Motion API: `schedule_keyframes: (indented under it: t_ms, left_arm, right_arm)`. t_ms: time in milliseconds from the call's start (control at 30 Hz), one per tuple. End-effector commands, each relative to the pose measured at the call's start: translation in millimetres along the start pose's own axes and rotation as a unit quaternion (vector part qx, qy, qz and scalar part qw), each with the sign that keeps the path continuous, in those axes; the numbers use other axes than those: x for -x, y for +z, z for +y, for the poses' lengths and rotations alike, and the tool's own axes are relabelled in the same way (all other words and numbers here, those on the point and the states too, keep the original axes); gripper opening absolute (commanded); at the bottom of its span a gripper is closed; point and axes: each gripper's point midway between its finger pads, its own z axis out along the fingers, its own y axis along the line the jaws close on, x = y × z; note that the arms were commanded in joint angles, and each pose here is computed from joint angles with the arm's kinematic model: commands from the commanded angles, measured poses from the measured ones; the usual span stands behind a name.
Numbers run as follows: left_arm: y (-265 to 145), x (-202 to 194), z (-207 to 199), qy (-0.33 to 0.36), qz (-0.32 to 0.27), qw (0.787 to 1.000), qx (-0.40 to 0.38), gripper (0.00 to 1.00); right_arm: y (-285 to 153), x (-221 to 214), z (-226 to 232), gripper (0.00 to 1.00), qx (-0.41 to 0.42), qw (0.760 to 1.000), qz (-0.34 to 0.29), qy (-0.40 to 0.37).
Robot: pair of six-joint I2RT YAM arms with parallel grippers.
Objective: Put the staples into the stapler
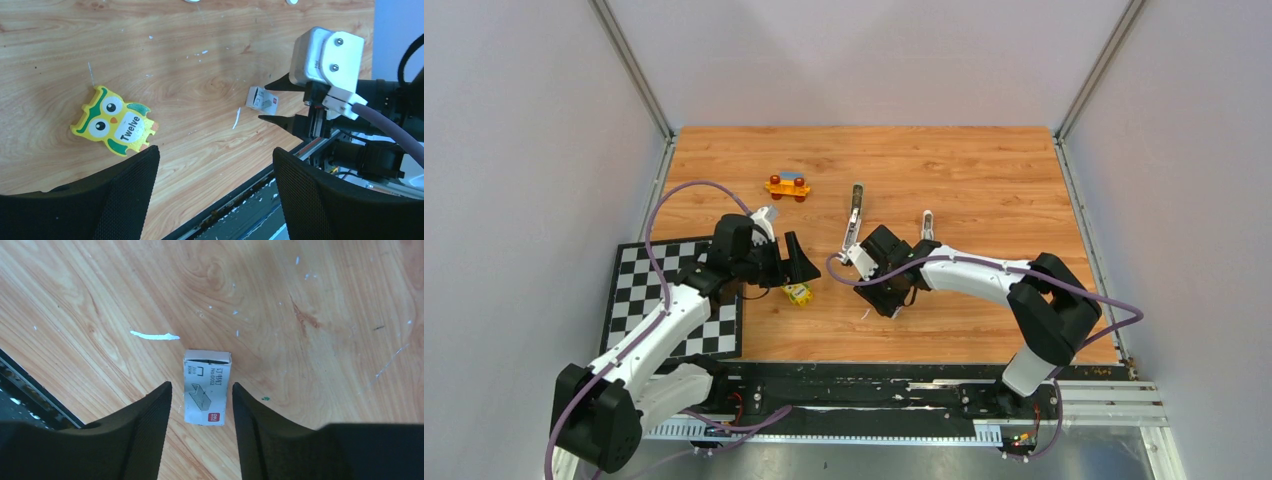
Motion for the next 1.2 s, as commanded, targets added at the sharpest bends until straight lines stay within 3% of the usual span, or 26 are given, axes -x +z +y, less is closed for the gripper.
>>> schedule_keyframes:
  t_ms: [0, 100, 200, 267, 400, 567, 700, 967, 1167]
  left_arm:
    - [5, -1, 4, 0.014, 0.003, 1.000, -0.002, 0.85]
    - [7, -1, 7, 0.024, 0.002, 1.000, 0.003, 0.82]
    - [12, -1, 3, 0.027, 0.003, 1.000, -0.003, 0.76]
    - [18, -5, -4, 0.037, 0.013, 0.999, -0.012, 0.73]
    - [33, -13, -23, 0.059, 0.032, 0.997, -0.033, 0.66]
    - [56, -22, -42, 0.078, 0.045, 0.995, -0.053, 0.58]
    - [77, -29, -53, 0.062, 0.051, 0.992, -0.094, 0.52]
    - [98, -40, -65, 0.002, 0.082, 0.986, -0.146, 0.38]
    - [116, -48, -61, -0.027, 0.101, 0.983, -0.150, 0.38]
  right_arm:
    - [-11, 13, 2, 0.56, -0.003, 0.999, -0.023, -0.029]
    - [-22, 19, -6, 0.64, -0.027, 0.998, -0.045, 0.038]
    - [-32, 20, -14, 0.55, -0.039, 0.983, -0.069, 0.164]
    - [-39, 17, -19, 0.48, -0.037, 0.956, -0.092, 0.275]
    - [-41, 4, -11, 0.52, 0.018, 0.903, -0.133, 0.407]
    - [-49, -6, -9, 0.58, 0.023, 0.865, -0.167, 0.473]
    - [-49, -7, -8, 0.58, 0.032, 0.847, -0.192, 0.495]
    - [-61, -3, -24, 0.67, -0.020, 0.932, -0.207, 0.297]
    - [-48, 4, -26, 0.64, -0.025, 0.959, -0.185, 0.214]
